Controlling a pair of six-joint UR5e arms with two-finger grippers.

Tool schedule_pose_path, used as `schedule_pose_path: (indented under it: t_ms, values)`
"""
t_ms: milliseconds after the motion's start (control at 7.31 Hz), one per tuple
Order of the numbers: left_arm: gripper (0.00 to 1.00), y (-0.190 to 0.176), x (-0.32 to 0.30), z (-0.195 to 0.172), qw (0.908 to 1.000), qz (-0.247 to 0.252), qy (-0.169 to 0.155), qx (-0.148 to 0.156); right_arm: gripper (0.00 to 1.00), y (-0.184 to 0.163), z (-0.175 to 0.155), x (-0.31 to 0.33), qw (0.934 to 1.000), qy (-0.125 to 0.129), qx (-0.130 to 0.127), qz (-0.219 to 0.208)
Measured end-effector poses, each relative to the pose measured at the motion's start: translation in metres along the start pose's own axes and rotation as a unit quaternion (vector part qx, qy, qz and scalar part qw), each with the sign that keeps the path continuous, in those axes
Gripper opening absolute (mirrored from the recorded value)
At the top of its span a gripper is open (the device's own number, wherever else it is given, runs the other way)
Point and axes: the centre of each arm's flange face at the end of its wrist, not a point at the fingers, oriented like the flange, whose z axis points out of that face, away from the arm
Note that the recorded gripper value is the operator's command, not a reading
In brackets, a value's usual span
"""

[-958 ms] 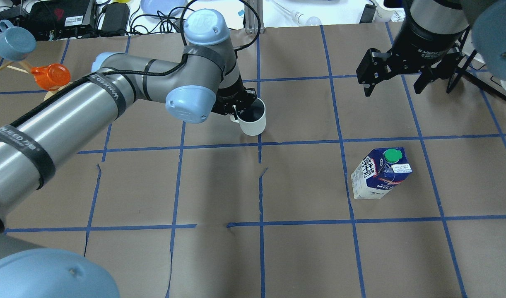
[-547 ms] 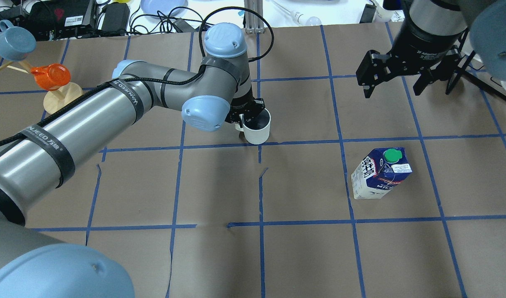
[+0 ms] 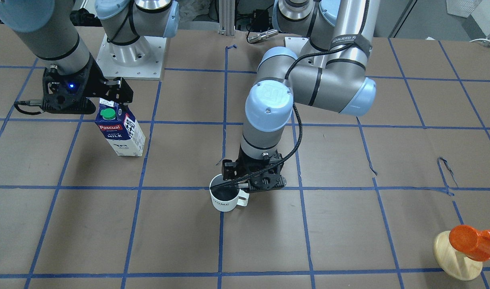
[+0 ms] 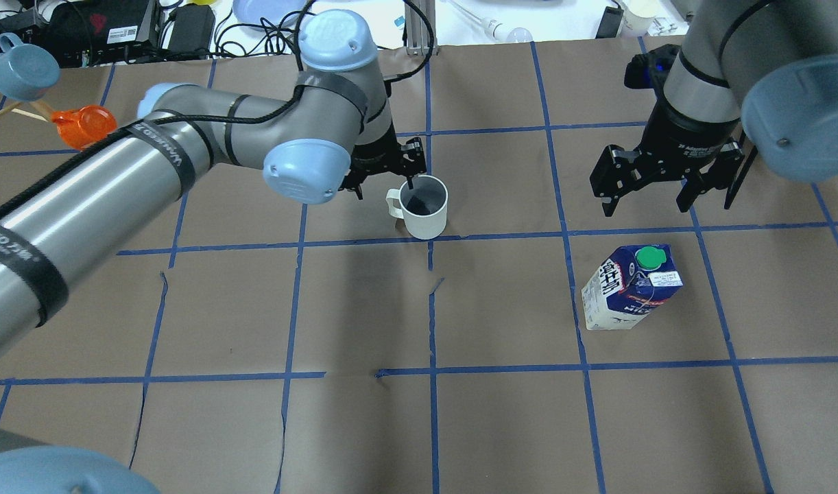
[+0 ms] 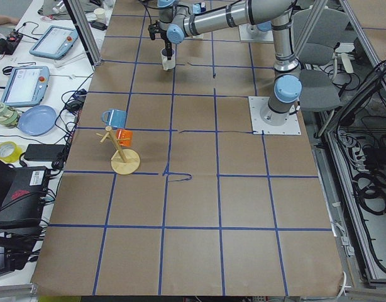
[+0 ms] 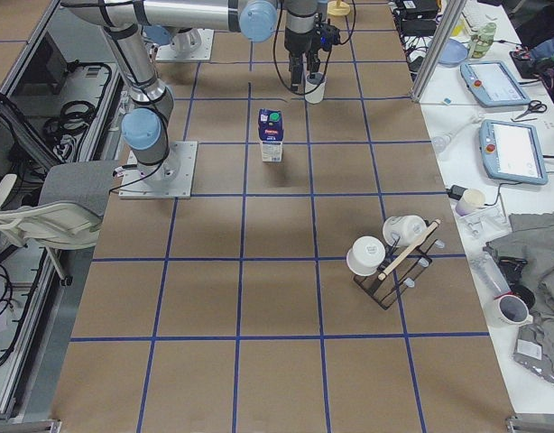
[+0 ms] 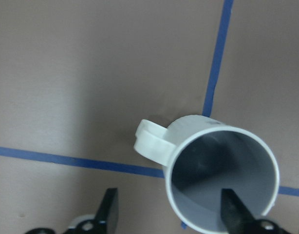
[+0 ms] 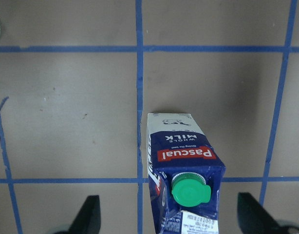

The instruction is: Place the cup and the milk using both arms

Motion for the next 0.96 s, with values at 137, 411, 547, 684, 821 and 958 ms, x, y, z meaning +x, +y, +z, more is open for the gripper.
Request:
schedule_pose_path:
  t_ms: [137, 411, 547, 684, 821, 958]
  values:
    - [1.0, -0.011, -0.044, -0.034, 0.9998, 0.021, -0.004, 0.0, 1.0, 0.002, 0.021, 0.003, 1.0, 0.001, -0.009, 0.003]
    - [1.0, -0.009, -0.117, -0.108, 0.9984, 0.052, -0.006, 0.018, 1.0, 0.006, 0.053, 0.01, 0.9997, 0.015, -0.016, 0.005]
    - [1.0, 0.001, -0.139, -0.144, 0.9978, 0.06, -0.007, 0.028, 0.96, 0.008, 0.064, 0.011, 0.9996, 0.019, -0.019, 0.005]
    - [1.0, 0.013, -0.149, -0.173, 0.9976, 0.06, -0.007, 0.033, 0.9, 0.011, 0.072, 0.011, 0.9995, 0.02, -0.025, 0.005]
    - [1.0, 0.025, -0.152, -0.19, 0.9974, 0.06, -0.008, 0.038, 0.77, 0.013, 0.08, 0.012, 0.9993, 0.02, -0.03, 0.005]
    - [1.0, 0.033, -0.155, -0.197, 0.9973, 0.061, -0.013, 0.039, 0.54, 0.014, 0.086, 0.012, 0.9993, 0.02, -0.032, 0.005]
